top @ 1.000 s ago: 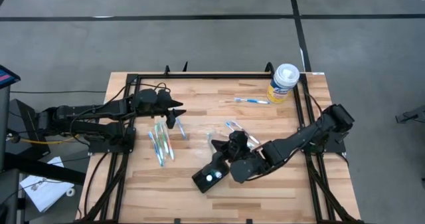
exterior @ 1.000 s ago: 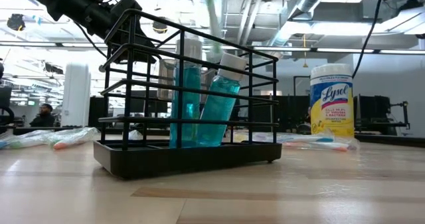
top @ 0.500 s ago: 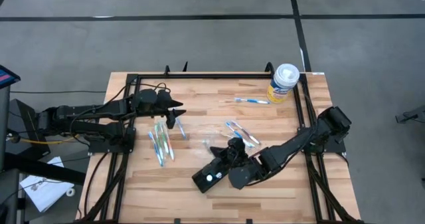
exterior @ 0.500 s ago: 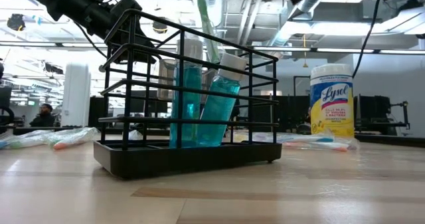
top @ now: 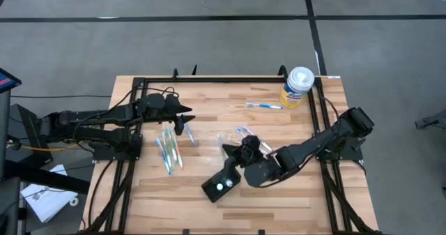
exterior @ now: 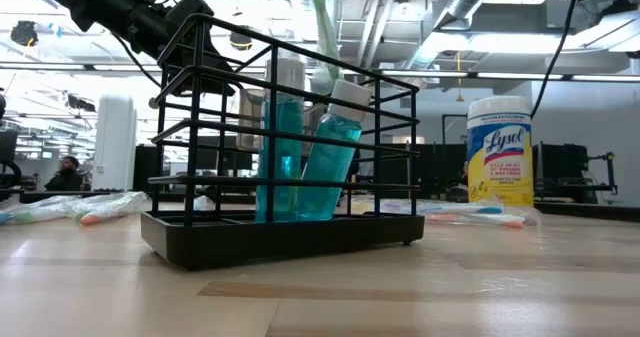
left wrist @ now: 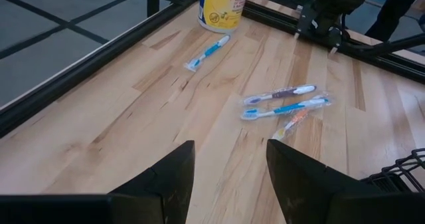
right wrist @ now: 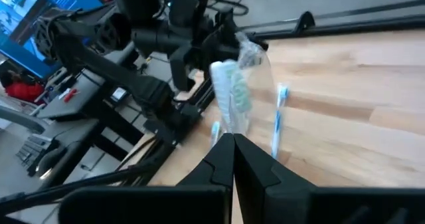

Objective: Pick & Place toothbrushing station
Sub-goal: Put the green toothbrush into the mesh organizer

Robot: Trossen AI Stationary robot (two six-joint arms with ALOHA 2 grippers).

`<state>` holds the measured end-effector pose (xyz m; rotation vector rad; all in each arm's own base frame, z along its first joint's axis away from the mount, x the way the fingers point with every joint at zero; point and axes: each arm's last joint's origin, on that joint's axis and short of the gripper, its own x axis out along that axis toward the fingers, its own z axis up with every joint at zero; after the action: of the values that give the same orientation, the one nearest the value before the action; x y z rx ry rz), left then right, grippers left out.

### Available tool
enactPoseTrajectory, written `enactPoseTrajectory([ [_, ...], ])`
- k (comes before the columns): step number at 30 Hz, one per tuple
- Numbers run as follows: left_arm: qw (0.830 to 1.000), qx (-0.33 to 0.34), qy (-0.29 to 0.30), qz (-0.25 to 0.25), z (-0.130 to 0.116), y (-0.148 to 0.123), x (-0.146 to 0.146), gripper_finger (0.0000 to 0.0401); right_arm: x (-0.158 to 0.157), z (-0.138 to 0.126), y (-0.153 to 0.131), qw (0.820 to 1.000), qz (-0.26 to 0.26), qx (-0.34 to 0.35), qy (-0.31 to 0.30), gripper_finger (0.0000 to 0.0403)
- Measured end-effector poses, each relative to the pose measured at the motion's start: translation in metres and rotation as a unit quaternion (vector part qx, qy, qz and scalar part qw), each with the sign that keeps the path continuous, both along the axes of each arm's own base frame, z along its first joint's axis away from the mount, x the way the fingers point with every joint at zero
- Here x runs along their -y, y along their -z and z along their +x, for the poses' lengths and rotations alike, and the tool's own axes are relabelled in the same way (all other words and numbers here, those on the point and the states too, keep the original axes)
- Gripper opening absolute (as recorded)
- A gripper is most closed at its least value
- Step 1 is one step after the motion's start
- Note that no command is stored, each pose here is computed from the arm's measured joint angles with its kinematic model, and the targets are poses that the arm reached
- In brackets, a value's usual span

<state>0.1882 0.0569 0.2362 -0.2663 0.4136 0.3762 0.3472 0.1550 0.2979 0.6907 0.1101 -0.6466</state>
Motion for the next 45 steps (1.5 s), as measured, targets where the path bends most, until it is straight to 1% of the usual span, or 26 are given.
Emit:
enactPoseTrajectory([
  [6, 1.0, 0.0, -0.001, -0.002, 0.0, 0.0, 0.0, 0.0182, -0.006, -0.004, -0.004, 1.0, 0.006, 0.008, -0.011, 0.0],
  [10, 1.0, 0.0, -0.001, -0.002, 0.0, 0.0, 0.0, 0.0182, -0.012, -0.007, -0.004, 0.999, 0.02, 0.02, -0.014, 0.0],
  [14, 1.0, -0.001, -0.002, -0.002, 0.0, 0.0, 0.0, 0.0182, -0.017, -0.01, -0.005, 0.999, 0.016, 0.028, -0.005, 0.0],
  [22, 1.0, -0.003, -0.002, -0.003, 0.0, 0.001, 0.0, 0.0182, -0.019, -0.011, -0.005, 0.999, 0.02, 0.031, -0.006, 0.0],
  [30, 1.0, -0.004, -0.002, -0.003, 0.0, 0.001, 0.0, 0.0182, -0.028, -0.016, 0.014, 0.999, 0.04, 0.027, -0.006, 0.0],
  [39, 1.0, -0.004, -0.002, -0.003, 0.0, 0.001, 0.0, 0.0182, -0.027, -0.016, 0.015, 0.999, 0.034, 0.02, -0.006, 0.0],
  [43, 1.0, -0.004, -0.002, -0.003, 0.0, 0.001, 0.0, 0.0182, -0.029, -0.014, 0.025, 0.999, 0.035, 0.006, -0.002, 0.0],
  [45, 1.0, -0.004, -0.002, -0.003, 0.0, 0.001, 0.0, 0.0182, -0.03, -0.013, 0.028, 0.999, 0.045, 0.005, -0.004, 0.0],
])
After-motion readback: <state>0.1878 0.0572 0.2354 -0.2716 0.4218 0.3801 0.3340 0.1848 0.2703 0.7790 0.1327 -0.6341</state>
